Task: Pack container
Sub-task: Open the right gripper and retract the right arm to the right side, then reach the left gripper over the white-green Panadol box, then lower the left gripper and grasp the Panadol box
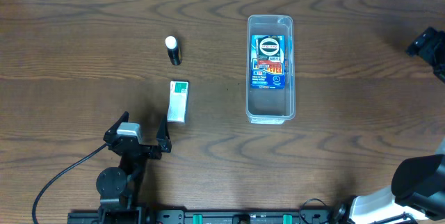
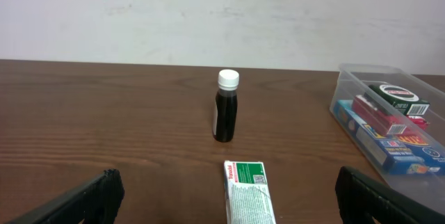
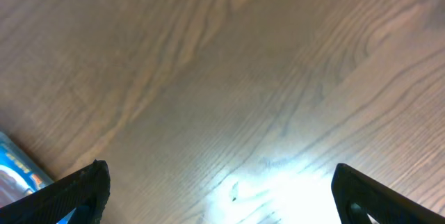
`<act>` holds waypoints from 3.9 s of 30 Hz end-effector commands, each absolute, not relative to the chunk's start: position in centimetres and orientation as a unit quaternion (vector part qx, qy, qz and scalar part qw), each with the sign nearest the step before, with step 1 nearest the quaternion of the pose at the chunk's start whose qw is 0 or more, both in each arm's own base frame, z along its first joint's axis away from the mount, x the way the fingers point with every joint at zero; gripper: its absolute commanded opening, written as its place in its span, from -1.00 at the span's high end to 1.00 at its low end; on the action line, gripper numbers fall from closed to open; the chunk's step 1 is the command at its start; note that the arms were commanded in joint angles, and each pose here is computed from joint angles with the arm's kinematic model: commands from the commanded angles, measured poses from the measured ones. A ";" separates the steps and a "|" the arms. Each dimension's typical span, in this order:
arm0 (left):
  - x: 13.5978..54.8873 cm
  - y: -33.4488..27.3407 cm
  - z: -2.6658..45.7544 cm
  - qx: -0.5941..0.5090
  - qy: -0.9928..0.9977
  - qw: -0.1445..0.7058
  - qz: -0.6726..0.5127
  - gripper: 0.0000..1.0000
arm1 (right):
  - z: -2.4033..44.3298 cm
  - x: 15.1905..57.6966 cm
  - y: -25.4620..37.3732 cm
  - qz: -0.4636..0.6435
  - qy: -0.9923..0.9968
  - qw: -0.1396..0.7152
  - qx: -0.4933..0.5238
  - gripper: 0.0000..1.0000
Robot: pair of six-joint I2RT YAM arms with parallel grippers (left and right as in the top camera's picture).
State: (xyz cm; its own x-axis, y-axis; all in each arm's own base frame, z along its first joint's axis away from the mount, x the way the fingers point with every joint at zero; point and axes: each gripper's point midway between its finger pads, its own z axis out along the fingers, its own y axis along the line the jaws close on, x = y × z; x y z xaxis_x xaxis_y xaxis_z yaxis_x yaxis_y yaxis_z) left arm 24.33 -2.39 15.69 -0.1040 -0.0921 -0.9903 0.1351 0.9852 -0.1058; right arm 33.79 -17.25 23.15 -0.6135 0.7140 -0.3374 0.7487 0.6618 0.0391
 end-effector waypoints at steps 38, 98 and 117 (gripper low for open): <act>26.8 -7.6 19.2 0.021 0.941 0.238 -0.241 -0.96 | 22.1 33.5 -17.2 -0.047 0.891 0.151 0.426 -0.98; 34.2 -6.9 0.3 0.010 0.998 0.064 -0.014 -0.96 | 22.1 33.5 -17.2 -0.047 0.891 0.151 0.426 -0.98; 33.9 -7.0 -0.2 0.010 0.998 0.055 -0.013 -0.69 | 22.1 33.5 -17.2 -0.047 0.891 0.151 0.426 -0.98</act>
